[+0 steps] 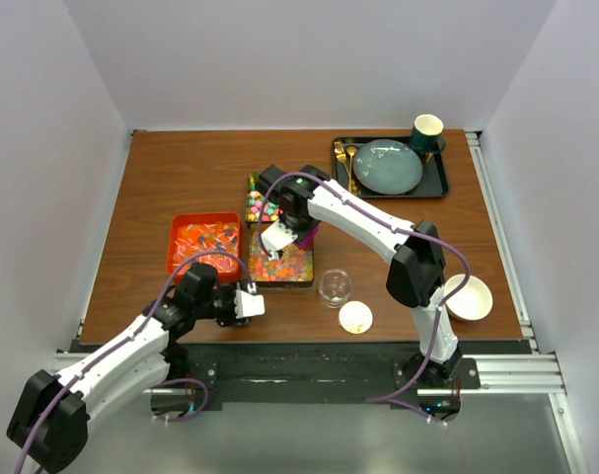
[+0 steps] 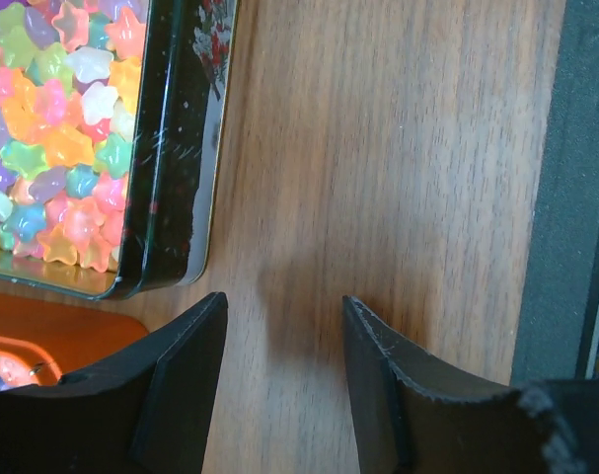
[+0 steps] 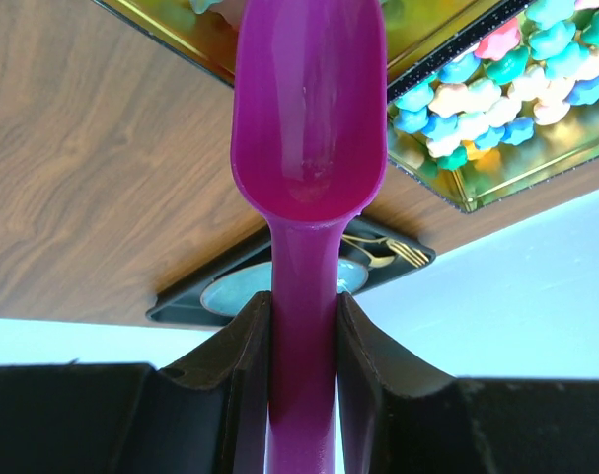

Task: Pack the candies
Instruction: Scoop the fake candies from the storage box.

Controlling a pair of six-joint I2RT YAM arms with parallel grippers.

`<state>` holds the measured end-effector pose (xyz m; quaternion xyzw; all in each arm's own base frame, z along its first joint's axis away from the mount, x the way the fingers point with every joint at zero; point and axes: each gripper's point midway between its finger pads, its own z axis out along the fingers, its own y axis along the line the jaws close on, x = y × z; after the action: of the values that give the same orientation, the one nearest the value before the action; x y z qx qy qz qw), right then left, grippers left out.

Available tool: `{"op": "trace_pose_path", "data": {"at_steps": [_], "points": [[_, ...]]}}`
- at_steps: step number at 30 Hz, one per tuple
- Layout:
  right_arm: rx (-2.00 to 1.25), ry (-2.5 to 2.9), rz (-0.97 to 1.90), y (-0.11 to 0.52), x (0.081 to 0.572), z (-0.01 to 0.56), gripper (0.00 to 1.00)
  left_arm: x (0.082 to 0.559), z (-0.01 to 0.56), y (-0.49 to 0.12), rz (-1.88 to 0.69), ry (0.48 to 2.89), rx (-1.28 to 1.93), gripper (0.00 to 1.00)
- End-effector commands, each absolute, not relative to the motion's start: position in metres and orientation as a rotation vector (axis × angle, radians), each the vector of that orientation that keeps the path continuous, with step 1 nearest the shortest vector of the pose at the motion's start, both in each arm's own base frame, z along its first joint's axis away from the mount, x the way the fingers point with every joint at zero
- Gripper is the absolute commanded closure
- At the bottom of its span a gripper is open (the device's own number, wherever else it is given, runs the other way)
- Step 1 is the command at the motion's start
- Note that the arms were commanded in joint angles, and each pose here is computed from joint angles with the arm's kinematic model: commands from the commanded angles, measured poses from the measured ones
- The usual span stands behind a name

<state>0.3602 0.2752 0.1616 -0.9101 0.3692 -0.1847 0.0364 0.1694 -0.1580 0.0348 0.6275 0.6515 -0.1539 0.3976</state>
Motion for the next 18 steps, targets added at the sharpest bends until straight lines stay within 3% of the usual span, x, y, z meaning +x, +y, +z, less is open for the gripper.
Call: {"op": "trace_pose_path", "data": {"at_steps": [1,18], "points": [[-2.86,1.158,-0.684,0.26,0.365,0.155,1.0,0.182,0.05,-0.173,-0.392,1.518,1.544,0.45],[-2.894,1.181,-0.403,0.27,0.324,0.134,1.0,0.181,0.057,-0.184,-0.43,1.415,1.498,0.45]]}}
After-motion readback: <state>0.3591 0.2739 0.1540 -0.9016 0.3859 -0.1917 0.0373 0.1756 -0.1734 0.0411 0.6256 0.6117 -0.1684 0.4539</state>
